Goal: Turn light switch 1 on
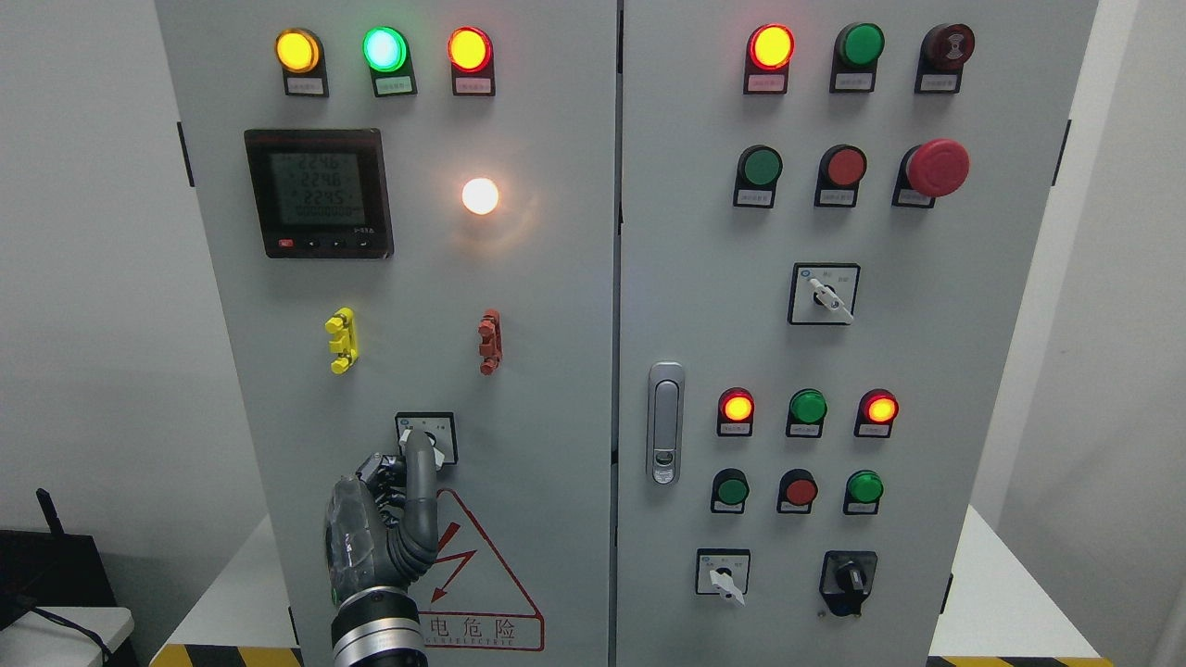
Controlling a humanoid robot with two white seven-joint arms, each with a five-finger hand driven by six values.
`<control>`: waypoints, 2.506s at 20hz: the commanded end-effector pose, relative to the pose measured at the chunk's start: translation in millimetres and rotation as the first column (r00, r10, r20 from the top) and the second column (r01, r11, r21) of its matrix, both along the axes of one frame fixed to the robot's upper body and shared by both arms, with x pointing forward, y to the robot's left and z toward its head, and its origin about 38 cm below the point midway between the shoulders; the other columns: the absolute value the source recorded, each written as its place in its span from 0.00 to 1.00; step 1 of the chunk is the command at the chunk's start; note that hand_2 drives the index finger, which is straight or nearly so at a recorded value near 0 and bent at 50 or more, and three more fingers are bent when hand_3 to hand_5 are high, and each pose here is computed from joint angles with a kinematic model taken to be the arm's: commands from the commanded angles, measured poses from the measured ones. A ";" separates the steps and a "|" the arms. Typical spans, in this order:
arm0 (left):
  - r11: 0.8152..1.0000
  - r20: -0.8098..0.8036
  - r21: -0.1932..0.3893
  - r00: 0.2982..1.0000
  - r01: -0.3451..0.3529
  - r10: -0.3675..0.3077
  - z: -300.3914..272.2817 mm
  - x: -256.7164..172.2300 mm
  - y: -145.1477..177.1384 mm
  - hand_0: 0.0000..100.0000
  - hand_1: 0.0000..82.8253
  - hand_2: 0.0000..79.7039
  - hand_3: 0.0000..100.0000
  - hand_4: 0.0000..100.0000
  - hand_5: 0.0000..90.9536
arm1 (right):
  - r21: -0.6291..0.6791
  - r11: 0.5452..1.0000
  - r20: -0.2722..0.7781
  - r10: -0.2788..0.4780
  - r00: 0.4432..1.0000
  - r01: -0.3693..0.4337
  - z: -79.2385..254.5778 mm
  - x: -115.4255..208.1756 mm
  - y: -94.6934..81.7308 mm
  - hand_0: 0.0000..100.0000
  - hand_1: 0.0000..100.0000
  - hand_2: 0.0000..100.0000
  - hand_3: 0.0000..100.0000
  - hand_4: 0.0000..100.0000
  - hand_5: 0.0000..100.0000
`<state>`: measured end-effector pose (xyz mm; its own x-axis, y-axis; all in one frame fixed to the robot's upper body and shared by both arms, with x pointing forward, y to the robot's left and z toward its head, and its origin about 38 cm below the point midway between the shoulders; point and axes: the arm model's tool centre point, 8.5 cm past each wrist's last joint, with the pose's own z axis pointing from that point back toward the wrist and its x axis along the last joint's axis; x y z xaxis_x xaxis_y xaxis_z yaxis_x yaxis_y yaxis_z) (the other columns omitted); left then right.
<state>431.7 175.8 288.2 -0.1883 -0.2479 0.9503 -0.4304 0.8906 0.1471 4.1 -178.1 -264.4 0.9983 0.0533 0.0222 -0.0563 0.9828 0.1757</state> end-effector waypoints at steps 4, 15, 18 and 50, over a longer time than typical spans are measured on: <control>1.000 0.039 -0.011 0.999 0.006 -0.006 -11.5 -13.4 3.6 0.28 0.17 0.77 0.77 0.84 0.95 | 0.002 1.000 -0.001 -0.017 1.000 0.017 0.0 0.2 0.1 0.12 0.39 0.00 0.00 0.00 0.00; 1.000 0.100 -0.006 0.995 0.029 -0.029 -113.4 -57.3 61.4 0.28 0.16 0.83 0.83 0.87 0.95 | 0.002 1.000 -0.001 -0.017 1.000 0.017 0.0 0.2 0.1 0.12 0.39 0.00 0.00 0.00 0.00; 0.998 0.086 0.049 0.995 0.044 -0.048 -168.4 -82.4 106.5 0.26 0.13 0.74 0.84 0.86 0.88 | 0.002 1.000 -0.001 -0.018 1.000 0.018 0.0 0.2 0.1 0.12 0.39 0.00 0.00 0.00 0.00; 0.924 -0.956 -0.191 0.275 -0.331 -0.099 -520.1 -478.0 191.0 0.25 0.04 0.00 0.13 0.25 0.09 | 0.002 1.000 -0.001 -0.018 1.000 0.018 0.0 0.2 0.1 0.12 0.39 0.00 0.00 0.00 0.00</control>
